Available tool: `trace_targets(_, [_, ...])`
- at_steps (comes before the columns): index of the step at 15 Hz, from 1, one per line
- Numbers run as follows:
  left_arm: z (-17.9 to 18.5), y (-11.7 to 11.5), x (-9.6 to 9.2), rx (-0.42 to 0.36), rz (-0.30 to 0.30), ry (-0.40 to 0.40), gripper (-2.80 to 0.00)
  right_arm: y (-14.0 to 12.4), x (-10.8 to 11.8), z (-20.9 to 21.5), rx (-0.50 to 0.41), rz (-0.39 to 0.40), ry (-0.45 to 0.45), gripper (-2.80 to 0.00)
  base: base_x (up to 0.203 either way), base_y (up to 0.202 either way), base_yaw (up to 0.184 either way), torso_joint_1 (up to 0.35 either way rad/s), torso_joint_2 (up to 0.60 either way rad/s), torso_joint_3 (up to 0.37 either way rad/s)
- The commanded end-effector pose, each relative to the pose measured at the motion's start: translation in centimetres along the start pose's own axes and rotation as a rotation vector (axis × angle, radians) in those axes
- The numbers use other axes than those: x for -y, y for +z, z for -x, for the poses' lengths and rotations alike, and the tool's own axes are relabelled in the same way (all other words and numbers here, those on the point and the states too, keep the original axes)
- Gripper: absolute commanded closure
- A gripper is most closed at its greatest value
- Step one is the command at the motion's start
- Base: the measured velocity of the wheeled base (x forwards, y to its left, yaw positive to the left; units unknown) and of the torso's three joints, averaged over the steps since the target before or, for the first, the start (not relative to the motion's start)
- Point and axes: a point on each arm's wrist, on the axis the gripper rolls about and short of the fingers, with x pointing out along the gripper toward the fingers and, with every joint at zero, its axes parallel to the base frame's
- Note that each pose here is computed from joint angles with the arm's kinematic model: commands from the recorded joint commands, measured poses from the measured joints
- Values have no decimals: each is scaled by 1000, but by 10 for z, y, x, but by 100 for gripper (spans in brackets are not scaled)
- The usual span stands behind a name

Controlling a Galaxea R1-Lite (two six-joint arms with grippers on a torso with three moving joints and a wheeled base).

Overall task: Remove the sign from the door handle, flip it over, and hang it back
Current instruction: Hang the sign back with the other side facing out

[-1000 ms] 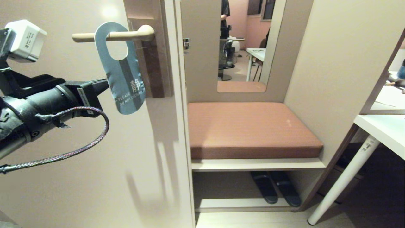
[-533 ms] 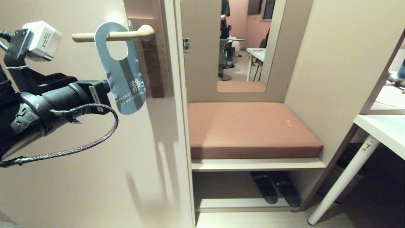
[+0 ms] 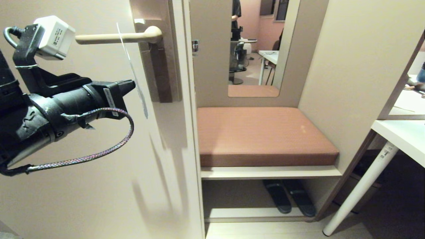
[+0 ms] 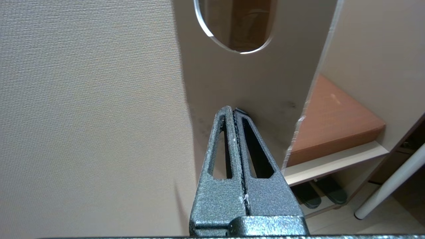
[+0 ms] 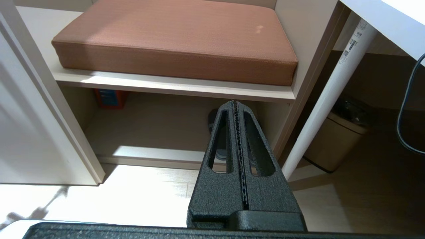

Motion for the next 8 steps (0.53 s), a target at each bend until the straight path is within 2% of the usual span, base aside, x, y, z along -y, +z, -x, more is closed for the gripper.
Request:
trace_targets(1, [2,1,2,8,2,-10,0,0,0,0,-2,0,-1,0,0,0,0,0,0,0])
trace_targets(8, [-4,0,7,1,4,-26,0,0,0,0,-2,0,0,0,0,0,0,0,0,0])
